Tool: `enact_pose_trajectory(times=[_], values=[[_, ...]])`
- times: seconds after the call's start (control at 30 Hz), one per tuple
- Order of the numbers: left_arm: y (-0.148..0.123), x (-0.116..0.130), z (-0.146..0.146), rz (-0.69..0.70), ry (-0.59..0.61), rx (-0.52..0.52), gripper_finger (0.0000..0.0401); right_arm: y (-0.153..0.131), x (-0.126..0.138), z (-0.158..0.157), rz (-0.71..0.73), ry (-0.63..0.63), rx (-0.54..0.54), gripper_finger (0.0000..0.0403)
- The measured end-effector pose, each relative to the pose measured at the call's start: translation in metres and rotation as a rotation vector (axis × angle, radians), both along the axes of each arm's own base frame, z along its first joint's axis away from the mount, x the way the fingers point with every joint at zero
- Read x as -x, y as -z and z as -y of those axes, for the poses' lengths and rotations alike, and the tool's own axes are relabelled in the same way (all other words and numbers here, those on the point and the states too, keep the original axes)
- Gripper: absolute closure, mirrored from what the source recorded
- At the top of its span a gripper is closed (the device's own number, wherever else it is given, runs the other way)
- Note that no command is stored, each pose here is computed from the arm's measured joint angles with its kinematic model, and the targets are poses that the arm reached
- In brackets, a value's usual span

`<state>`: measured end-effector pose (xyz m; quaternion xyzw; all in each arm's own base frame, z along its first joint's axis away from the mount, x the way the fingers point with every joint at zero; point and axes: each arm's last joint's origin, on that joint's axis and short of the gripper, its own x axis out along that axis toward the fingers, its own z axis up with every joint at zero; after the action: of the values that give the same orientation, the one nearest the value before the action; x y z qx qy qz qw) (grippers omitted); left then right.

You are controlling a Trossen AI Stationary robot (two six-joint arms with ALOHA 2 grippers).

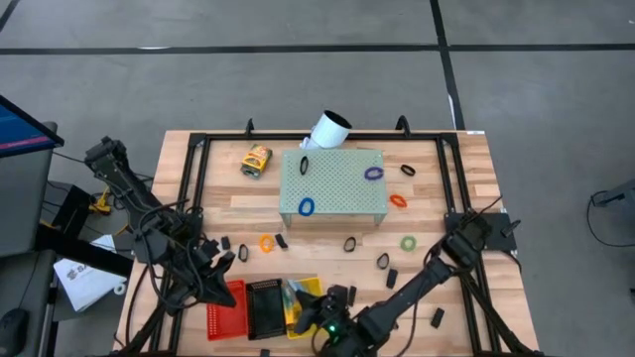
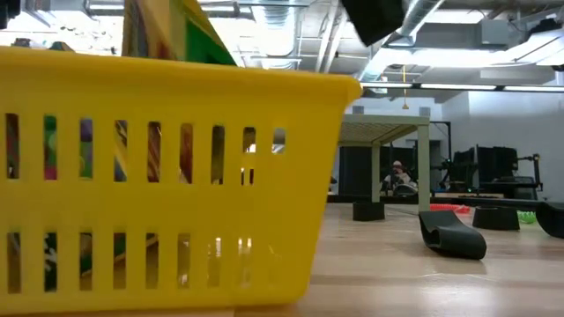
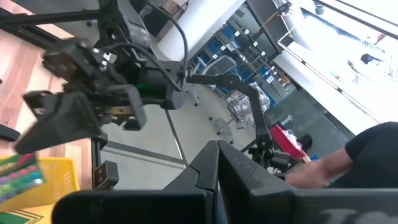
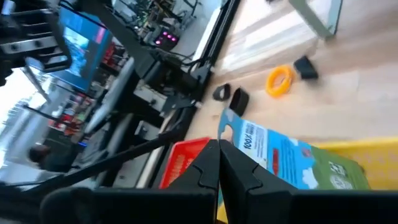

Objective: Pick & Place Office Desk Supplies
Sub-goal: Put the yellow crayon box into the yellow bin

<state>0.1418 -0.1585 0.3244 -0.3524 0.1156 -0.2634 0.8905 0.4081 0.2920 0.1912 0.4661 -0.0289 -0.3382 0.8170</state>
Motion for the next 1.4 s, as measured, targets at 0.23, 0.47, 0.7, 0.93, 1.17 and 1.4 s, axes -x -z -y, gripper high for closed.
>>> enact_pose_trajectory(times=[0.23,0.47,0.7,0.93,1.17,1.4], values=[[0.0,0.001,0.001,0.0,0.005,0.001,0.0401,0.003,-0.004,0.006,-0.047,-0.02,-0.015,0.0403],[0.0,0.001,0.001,0.001,0.005,-0.001,0.0401,0.005,0.002,0.002,-0.068,-0.03,-0.007,0.0403],[0.0,0.001,0.001,0.0,0.005,-0.002,0.0401,0.006,0.005,0.0,-0.084,-0.035,0.006,0.0367],[0.0,0.002,0.002,0.0,0.013,-0.003,0.0401,0.007,0.006,0.002,-0.086,-0.02,-0.003,0.0304],[0.0,0.003,0.002,0.0,0.016,-0.003,0.0401,0.006,0.008,-0.005,-0.069,-0.046,-0.056,0.0288],[0.0,0.003,0.002,-0.001,0.016,-0.004,0.0401,0.004,0.013,-0.018,-0.032,-0.082,-0.099,0.0303]])
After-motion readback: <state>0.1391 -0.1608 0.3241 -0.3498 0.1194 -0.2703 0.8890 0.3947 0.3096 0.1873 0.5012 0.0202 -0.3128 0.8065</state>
